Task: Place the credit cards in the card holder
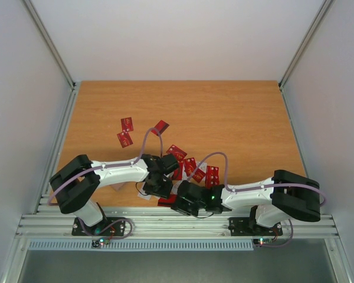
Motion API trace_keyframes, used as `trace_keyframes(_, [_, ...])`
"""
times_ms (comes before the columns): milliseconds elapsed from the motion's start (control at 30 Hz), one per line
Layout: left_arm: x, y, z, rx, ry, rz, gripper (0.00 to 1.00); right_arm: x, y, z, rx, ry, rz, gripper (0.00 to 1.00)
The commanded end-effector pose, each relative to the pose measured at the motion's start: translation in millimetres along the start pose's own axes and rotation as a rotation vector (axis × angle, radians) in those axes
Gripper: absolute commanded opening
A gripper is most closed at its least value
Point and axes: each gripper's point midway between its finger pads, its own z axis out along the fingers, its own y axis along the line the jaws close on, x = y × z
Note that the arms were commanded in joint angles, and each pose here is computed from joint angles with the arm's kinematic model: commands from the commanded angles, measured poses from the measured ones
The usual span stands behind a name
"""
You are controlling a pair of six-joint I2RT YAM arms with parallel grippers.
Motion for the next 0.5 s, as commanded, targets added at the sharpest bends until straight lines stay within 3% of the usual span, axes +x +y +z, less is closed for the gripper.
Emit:
trace_keyframes(0, [14.0,3.9,14.9,-0.021,0.071,0.012,0.55,-7.1,21.4,-7.3,-0.052,-0.026,-0.021,0.11])
trace_keyframes(133, [11.1,-0.3,9.2,-0.012,0.063,0.015,0.54,-7.8,25.0,-10.3,-0.038,-0.022,-0.035,0.01])
trace_keyframes(467, [-6.7,-9.8,-25.2,-0.023,-0.022,0.037,0.63,-12.7,14.1,-35.0,0.079,-0.041,-0.016,0.01])
